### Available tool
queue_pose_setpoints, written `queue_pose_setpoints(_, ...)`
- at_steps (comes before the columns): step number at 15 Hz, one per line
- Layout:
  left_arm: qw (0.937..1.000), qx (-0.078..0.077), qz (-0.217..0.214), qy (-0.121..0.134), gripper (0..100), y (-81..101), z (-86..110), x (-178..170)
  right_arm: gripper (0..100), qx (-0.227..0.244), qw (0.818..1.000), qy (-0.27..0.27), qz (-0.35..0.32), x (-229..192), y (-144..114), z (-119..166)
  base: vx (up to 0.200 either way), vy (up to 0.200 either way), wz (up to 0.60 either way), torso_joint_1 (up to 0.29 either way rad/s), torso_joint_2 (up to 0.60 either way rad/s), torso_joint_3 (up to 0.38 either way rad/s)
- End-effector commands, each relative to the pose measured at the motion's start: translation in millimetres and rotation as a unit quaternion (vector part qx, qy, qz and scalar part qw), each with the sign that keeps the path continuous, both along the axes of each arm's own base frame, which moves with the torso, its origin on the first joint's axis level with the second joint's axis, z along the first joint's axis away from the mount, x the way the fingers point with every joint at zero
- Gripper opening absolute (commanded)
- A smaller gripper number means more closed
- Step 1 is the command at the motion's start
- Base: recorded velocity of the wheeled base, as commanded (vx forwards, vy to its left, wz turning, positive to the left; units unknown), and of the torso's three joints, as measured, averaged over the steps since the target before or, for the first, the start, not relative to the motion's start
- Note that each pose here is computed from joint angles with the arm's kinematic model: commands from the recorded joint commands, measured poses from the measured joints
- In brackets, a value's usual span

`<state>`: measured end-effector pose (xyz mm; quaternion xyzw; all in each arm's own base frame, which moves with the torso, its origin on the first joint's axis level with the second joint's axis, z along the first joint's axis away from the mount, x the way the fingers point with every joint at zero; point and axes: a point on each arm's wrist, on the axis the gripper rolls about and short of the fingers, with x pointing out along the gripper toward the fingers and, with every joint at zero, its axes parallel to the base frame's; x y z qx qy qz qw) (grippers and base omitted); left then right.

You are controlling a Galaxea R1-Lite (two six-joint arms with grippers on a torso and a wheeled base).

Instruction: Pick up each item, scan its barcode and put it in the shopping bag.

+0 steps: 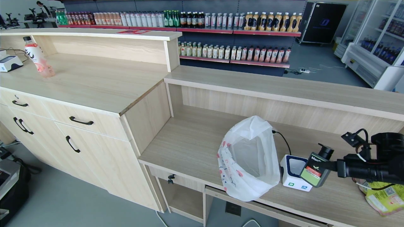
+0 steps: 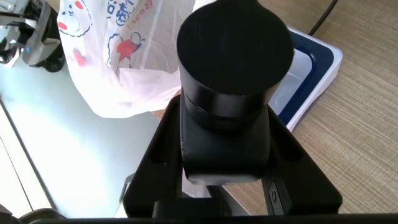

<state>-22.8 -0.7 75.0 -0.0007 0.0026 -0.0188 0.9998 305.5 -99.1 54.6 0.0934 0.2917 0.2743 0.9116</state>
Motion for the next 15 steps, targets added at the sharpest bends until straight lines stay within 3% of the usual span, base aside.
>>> queue_pose_setpoints(1,1.0000,0.000,0.000,0.001,100,0.0,0.0,0,0,0.002,1.000,0.005,0.005,1,3,-3,0.000,0.000,0.00,0.000,0.00,0.000)
queue_pose_setpoints(13,1.0000,0.000,0.000,0.001,100,0.0,0.0,0,0,0.007,1.000,-0.009,0.017,16,7,1,0.000,0.000,0.00,0.000,0.00,0.000)
queue_pose_setpoints(15,1.0000,0.000,0.000,0.001,100,0.0,0.0,0,0,-0.019,0.997,-0.059,0.034,-2,17,34,0.000,0.000,0.00,0.000,0.00,0.000)
